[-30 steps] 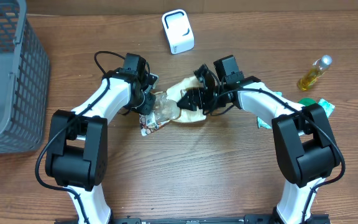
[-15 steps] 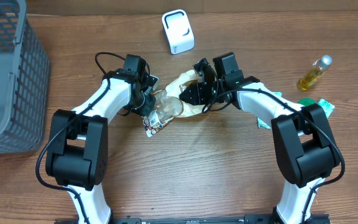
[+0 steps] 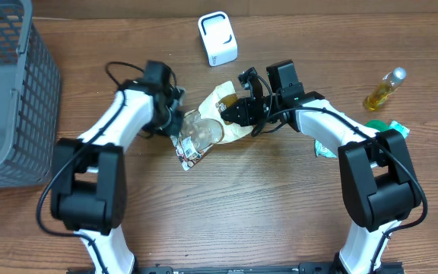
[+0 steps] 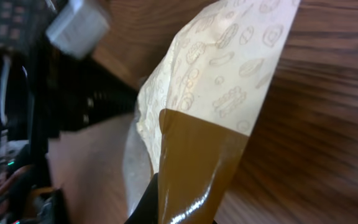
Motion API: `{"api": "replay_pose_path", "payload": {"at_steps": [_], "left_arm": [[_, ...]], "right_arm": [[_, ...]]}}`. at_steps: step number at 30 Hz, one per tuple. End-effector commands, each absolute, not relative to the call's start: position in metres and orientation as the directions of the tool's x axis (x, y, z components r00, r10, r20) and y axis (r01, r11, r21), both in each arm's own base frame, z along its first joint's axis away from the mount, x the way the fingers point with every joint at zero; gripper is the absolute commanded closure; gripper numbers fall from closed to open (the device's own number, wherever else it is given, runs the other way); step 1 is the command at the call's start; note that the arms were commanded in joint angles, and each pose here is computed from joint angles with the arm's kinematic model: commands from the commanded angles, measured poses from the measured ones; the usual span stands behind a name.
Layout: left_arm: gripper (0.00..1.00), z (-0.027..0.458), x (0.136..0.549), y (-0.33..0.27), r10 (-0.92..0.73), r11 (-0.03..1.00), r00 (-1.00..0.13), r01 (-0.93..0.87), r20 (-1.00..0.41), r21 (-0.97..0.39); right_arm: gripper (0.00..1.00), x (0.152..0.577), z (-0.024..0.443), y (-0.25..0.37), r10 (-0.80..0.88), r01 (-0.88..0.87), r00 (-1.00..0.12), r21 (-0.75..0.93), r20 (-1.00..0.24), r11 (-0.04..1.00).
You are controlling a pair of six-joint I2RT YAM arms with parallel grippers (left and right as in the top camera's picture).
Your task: Scan the item barcode
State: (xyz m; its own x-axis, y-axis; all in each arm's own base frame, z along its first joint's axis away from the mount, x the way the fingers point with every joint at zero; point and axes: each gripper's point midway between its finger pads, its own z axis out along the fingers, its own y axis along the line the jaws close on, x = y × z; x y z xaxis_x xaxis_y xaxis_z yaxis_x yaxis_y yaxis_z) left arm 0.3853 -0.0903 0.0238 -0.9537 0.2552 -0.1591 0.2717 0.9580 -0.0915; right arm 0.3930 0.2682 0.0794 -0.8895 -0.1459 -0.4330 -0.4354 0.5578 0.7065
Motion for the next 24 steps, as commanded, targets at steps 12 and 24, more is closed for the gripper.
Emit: {"api": "replay_pose_path", "payload": {"at_steps": [12, 24], "left_arm": [[0.87, 0.106, 0.375, -0.074, -0.048, 0.901, -0.987, 0.022, -0.15, -0.434], [0.85, 0.08, 0.333, -0.087, -0.002, 0.907, -1.0, -0.004, 0.005, -0.421]], "right_arm": [[0.96, 0.372, 0.088, 0.272, -0.02, -0.151, -0.985, 0.796, -0.172, 0.585], [0.43, 0.348, 0.028, 0.258, -0.003, -0.081, -0.982, 0.405, -0.19, 0.911]]}}
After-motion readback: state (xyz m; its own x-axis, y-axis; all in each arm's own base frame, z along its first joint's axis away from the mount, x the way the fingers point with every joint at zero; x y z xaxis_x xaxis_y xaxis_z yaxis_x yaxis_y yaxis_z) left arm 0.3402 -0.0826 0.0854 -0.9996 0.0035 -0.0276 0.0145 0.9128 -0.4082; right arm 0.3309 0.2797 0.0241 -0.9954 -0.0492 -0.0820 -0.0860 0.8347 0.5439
